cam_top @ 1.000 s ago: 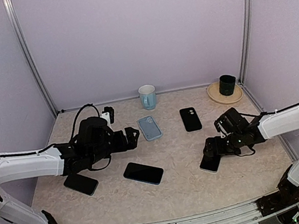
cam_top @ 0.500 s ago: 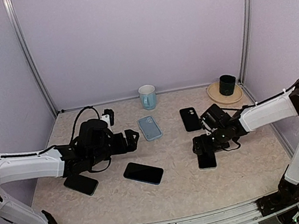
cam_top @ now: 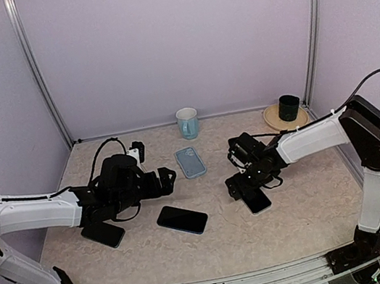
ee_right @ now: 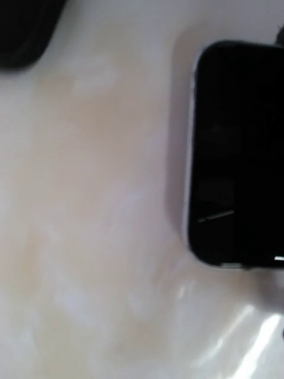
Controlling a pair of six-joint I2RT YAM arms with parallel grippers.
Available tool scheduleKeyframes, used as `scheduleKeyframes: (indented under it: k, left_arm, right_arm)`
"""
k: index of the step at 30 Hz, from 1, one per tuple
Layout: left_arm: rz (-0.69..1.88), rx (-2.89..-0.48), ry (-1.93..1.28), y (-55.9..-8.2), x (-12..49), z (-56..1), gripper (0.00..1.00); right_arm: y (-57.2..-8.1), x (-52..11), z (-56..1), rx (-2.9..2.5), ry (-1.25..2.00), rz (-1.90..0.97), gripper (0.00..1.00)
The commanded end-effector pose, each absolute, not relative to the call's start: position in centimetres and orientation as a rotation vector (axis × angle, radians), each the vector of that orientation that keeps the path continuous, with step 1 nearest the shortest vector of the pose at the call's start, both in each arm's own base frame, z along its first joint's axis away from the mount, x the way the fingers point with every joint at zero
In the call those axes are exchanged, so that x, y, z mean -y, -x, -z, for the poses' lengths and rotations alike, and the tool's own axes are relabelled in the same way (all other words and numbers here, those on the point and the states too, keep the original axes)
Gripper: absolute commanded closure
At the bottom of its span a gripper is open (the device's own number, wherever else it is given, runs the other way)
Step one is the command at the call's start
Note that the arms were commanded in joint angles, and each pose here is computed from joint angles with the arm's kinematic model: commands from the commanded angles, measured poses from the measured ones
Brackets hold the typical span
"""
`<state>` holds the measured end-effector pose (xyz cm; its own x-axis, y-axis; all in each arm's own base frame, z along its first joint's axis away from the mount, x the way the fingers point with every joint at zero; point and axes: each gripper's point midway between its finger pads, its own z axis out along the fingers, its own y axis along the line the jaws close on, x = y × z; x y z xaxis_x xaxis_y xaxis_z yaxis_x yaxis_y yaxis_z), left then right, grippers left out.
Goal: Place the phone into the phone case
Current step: Rotate the phone at the center of the board.
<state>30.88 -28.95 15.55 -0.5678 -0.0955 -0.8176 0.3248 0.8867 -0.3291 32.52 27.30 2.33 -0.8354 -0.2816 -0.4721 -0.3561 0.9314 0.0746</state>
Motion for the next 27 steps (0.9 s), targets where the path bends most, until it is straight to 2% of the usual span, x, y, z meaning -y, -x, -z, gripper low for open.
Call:
scheduleKeyframes:
  k: [1,14,27]
  left_arm:
    - [0.586,-2.079,-0.153,-30.6,29.0,-16.4,0.01]
    - [0.594,-2.079,-0.150,-30.7,29.2,-16.5,0.01]
    - [0.607,-2.079,-0.153,-31.0,29.8,-16.7,0.01]
  right_arm:
    - [-30.4,-28.1,-0.3,-2.683,0.640,-0.190,0.00]
    - [-29.1,-25.9,-0.3,-2.707,0.761,-0.070,0.01]
    - [-28.0,-24.1,0.4,-2.758,0.713,0.002,0.16]
